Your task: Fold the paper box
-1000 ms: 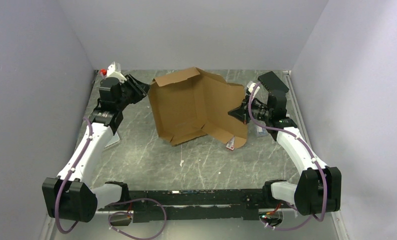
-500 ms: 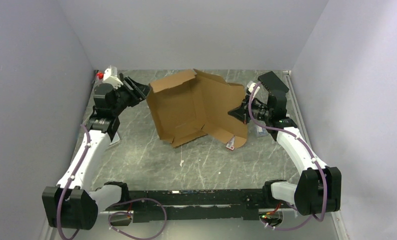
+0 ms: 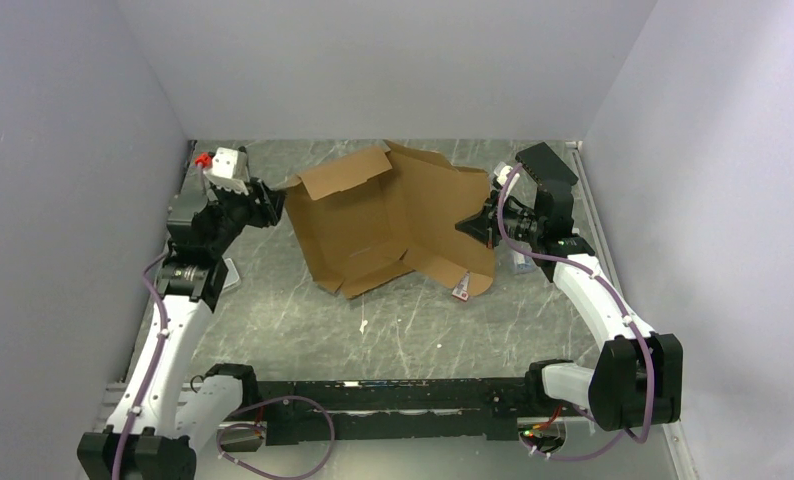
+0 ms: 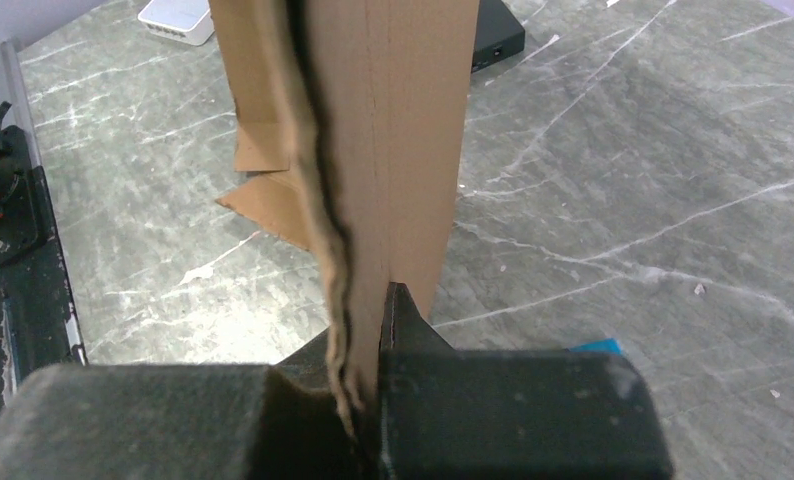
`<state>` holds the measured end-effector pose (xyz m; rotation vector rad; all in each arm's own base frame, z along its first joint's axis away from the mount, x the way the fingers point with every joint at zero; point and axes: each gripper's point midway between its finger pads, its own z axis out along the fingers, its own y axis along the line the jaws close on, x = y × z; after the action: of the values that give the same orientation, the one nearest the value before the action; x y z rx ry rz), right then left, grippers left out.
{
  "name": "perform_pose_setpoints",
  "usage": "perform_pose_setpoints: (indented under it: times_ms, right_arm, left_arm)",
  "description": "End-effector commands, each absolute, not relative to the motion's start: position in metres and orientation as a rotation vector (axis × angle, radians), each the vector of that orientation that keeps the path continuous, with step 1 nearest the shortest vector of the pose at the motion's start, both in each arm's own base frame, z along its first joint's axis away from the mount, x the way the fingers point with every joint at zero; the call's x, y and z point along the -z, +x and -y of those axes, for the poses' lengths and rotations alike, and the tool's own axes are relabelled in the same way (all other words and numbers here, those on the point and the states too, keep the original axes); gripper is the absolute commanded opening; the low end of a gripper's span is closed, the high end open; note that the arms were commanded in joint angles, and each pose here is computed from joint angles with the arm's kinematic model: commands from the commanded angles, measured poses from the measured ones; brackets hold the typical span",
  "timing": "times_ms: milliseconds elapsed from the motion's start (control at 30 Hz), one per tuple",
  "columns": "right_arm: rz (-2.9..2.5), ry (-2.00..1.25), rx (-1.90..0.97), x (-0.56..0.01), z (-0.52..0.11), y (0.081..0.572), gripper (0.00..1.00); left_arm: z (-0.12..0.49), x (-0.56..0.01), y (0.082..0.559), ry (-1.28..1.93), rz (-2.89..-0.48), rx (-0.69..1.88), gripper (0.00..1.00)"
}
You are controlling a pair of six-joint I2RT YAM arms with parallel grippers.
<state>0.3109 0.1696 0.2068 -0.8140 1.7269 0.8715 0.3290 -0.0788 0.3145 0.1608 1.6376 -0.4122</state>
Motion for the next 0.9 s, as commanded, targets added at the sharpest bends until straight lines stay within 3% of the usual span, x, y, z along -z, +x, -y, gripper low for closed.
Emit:
perform_pose_setpoints:
  times_ms: [0,167,367,533,867]
  right_arm:
    - [-1.712,-0.826,-0.911,-0.211,-0.174,0.307,0.0]
    - [-1.714,-0.827,-0.911,-0.21,-0.174,0.307,0.0]
    - [-1.71,-0.829,-0.916,-0.211,-0.174,0.307,0.0]
    - [-1.711,-0.831,-0.917,-0.211,-0.175,0.306,0.0]
    - [-1.716,-0.831,-0.92,-0.209,-0.175,0.306,0.0]
  left_arm:
    - [0.084,-0.319,0.339,0.313,-1.633,0.371,0.55]
    - [0.099,-0.329,0.345,0.502,-1.607,0.375,0.51]
    - [0.101,-0.329,0.338,0.792,-1.437,0.204,0.52]
    - [0.107,-0.326,0.338,0.893,-1.428,0.206,0.37]
    - [0.118,-0.309,0.352,0.914,-1.462,0.292,0.24]
